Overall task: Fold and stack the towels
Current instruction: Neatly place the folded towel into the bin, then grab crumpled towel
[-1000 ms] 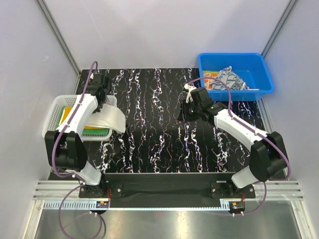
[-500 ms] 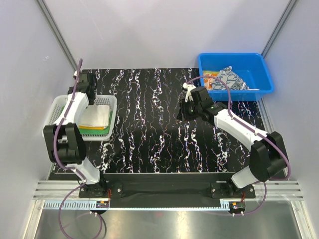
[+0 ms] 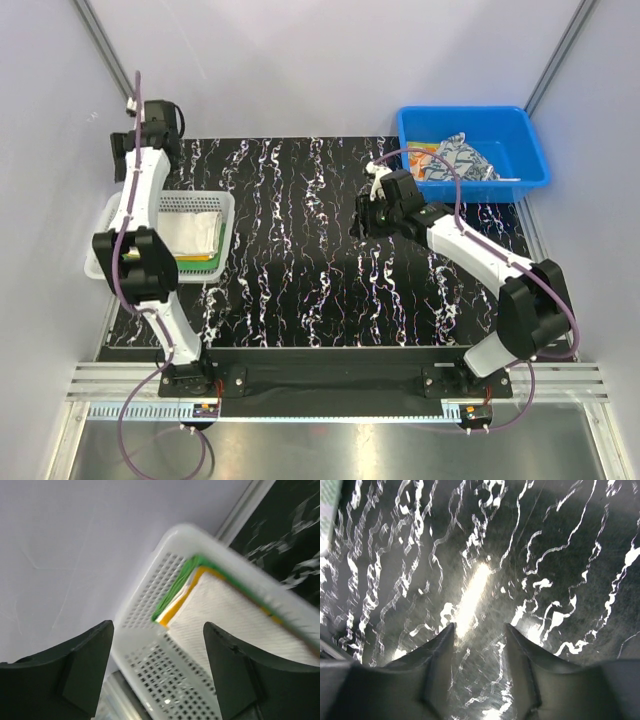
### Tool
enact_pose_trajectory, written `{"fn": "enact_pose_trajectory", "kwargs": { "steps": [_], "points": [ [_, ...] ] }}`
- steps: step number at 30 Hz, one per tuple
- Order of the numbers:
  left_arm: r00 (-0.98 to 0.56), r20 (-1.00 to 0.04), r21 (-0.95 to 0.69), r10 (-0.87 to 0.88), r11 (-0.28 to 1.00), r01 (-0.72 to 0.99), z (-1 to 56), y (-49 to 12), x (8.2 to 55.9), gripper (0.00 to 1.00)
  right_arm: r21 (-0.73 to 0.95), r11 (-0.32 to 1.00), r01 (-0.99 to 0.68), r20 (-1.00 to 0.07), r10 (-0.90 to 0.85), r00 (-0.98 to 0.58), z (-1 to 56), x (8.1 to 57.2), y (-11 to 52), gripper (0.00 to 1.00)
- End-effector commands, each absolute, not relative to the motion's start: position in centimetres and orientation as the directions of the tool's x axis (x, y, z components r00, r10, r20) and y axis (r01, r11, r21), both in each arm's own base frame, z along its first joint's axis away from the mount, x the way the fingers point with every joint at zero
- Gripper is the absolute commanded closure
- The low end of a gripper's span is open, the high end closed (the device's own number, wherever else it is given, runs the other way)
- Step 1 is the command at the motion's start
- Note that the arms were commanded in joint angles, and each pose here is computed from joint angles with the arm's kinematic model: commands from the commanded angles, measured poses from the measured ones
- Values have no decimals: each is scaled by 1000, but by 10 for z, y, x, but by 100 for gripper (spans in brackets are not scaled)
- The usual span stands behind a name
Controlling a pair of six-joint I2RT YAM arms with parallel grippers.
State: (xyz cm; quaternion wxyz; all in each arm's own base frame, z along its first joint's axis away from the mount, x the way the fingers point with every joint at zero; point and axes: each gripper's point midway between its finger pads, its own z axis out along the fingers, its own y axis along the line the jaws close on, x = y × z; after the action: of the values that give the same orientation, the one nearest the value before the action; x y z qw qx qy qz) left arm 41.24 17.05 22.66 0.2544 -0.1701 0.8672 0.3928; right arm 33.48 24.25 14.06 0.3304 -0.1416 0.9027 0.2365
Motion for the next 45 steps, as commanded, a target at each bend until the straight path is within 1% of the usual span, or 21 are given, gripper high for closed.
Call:
{"fn": "enact_pose_trajectory", "kwargs": {
  "steps": [1,3,5,6,8,9,10,11,12,14,15,16,21,23,24,31,35,38,42,43,45],
  "points": [
    [-716,-687,349,-125,807,-476,269,111,414,19,346,871,-348,-719,8,-695,179,365,243,43],
    [-706,-705,260,-68,902,-346,268,63,410,17,330,890,-314,-748,44,-662,205,385,237,28],
    [-656,-754,185,-30,949,-256,275,28,412,14,290,924,-251,-747,55,-662,209,406,214,9],
    [-639,-769,143,8,977,-160,277,-6,400,2,273,936,-222,-772,75,-632,224,426,206,8],
    [-594,-804,90,31,993,-71,283,-40,395,1,235,964,-123,-770,108,-629,230,451,165,4],
    [-588,-807,43,53,999,31,280,-71,380,1,221,971,-87,-801,130,-584,252,469,151,2],
    [-564,-824,4,53,996,88,283,-89,379,1,190,980,-58,-783,115,-611,237,482,138,0],
    [-558,-829,-45,37,990,132,284,-105,373,1,175,985,-5,-785,137,-604,237,496,112,0],
    [-554,-831,-95,55,967,238,284,-133,360,1,149,988,27,-790,135,-599,234,514,100,0],
    [-550,-832,-97,66,960,263,274,-145,353,1,89,994,68,-781,112,-614,224,530,70,0],
    [-532,-844,-103,74,950,294,278,-152,346,1,68,993,99,-800,113,-589,235,542,56,0],
    [-517,-853,-96,80,947,306,272,-153,347,1,33,992,122,-771,103,-628,210,551,44,0],
    [-483,-873,-87,71,951,298,278,-150,347,1,-38,970,240,-772,124,-624,175,593,-23,2],
    [-495,-867,-96,60,954,283,276,-149,347,1,-54,965,256,-784,118,-609,170,604,-33,3],
    [-497,-865,-107,62,947,304,276,-153,346,1,-56,949,310,-775,154,-613,158,606,-65,4],
    [-505,-859,-98,81,943,318,272,-155,349,1,-25,939,343,-771,200,-604,139,613,-99,7],
    [-555,-828,-129,84,934,334,261,-156,351,1,-3,945,328,-755,213,-620,123,614,-102,13],
    [-537,-842,-145,58,934,328,261,-153,353,1,28,955,296,-752,215,-623,117,619,-97,25],
    [-519,-852,-142,64,928,346,264,-151,353,1,69,964,256,-767,215,-605,125,626,-93,56],
    [-516,-854,-143,63,926,350,266,-152,352,2,83,964,252,-776,221,-591,130,628,-93,71],
    [-519,-853,-155,61,919,363,264,-155,350,3,110,965,237,-787,230,-572,139,632,-93,85]
  ]
}}
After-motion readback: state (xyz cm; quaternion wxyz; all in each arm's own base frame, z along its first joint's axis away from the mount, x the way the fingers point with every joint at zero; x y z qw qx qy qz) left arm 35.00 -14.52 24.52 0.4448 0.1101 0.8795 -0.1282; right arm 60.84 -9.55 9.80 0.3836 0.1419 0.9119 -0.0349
